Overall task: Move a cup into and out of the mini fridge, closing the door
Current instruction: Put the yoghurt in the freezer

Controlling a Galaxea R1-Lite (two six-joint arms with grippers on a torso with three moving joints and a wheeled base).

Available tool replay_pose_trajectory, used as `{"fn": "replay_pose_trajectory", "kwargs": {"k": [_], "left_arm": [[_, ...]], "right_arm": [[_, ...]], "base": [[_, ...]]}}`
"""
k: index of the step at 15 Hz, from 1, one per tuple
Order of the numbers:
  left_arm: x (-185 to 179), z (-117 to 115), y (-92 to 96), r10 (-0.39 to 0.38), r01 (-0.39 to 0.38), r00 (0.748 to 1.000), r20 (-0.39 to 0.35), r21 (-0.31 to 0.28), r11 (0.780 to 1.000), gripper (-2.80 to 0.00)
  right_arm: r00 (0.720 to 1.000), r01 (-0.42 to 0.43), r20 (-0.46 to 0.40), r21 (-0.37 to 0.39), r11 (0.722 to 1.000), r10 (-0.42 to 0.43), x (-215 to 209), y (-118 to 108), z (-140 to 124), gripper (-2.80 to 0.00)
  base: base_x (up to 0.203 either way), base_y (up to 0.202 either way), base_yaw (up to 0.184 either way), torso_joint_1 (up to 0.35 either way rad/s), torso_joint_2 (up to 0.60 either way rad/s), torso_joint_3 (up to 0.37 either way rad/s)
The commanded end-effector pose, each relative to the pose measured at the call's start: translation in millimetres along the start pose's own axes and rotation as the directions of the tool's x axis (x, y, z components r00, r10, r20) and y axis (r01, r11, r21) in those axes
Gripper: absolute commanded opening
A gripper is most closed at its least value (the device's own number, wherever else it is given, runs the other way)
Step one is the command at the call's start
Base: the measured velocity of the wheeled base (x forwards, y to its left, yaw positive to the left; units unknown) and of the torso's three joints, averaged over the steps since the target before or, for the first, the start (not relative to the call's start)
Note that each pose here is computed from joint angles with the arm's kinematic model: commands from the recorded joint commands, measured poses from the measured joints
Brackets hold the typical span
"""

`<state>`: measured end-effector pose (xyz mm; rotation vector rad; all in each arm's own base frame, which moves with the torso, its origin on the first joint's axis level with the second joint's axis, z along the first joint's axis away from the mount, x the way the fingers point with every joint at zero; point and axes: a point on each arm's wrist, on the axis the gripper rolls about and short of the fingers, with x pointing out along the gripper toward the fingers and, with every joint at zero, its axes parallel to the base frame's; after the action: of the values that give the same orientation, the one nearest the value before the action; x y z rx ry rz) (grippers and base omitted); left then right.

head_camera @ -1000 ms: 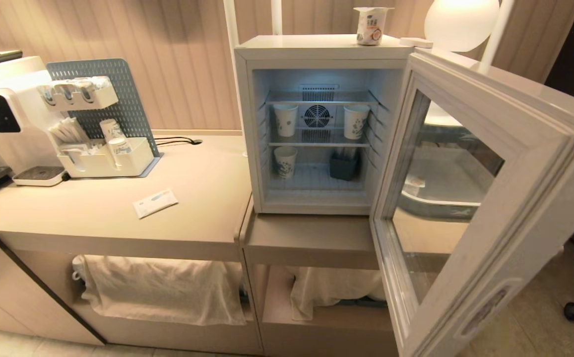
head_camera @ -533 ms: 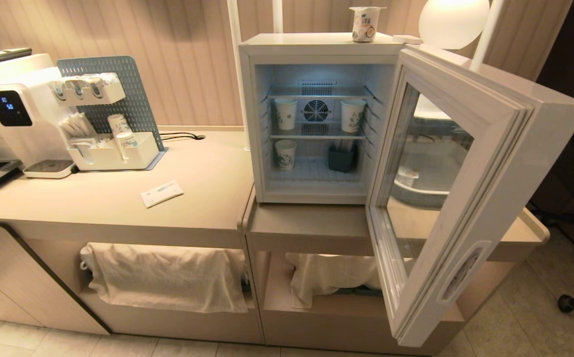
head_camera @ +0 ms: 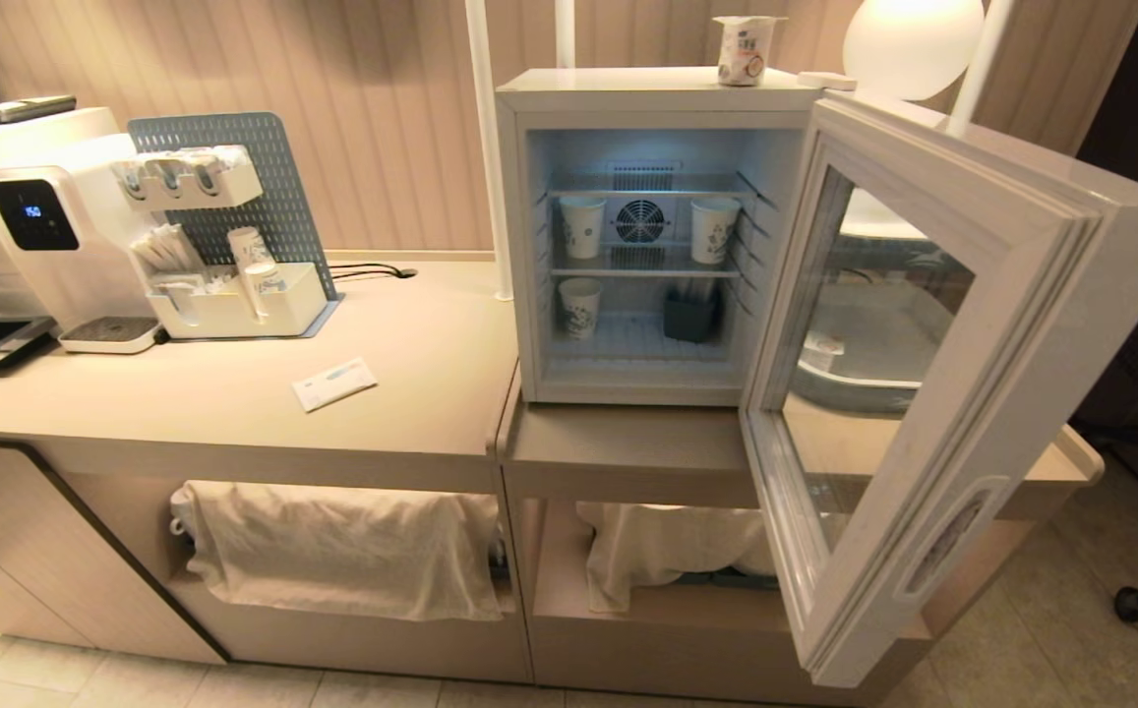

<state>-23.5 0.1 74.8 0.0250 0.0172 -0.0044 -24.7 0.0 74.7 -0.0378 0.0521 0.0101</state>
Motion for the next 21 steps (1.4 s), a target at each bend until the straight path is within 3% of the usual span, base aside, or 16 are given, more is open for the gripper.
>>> {"fn": "replay_pose_trajectory", "kwargs": {"k": [1,21], "left_arm": [[-0.1,0.1,0.0,0.001,-0.001,1.000,0.000,0.000,1.000,-2.80],[0.0,0.1,0.0,0.001,-0.001,1.000,0.000,-0.002,1.000,-2.80]], "right_arm": [[1.000,-0.002,-0.001,-0.001,1.000,0.002,0.0,0.0,-0.2,-2.80],[1.000,-0.002,0.000,-0.001,1.000,0.002,-0.1,0.0,0.1,-2.80]], "base": [[0.000,0.197,-0.003,0.007,0.01,0.006],[0.000,0.192,0.002,0.004,0.00,0.002]]}}
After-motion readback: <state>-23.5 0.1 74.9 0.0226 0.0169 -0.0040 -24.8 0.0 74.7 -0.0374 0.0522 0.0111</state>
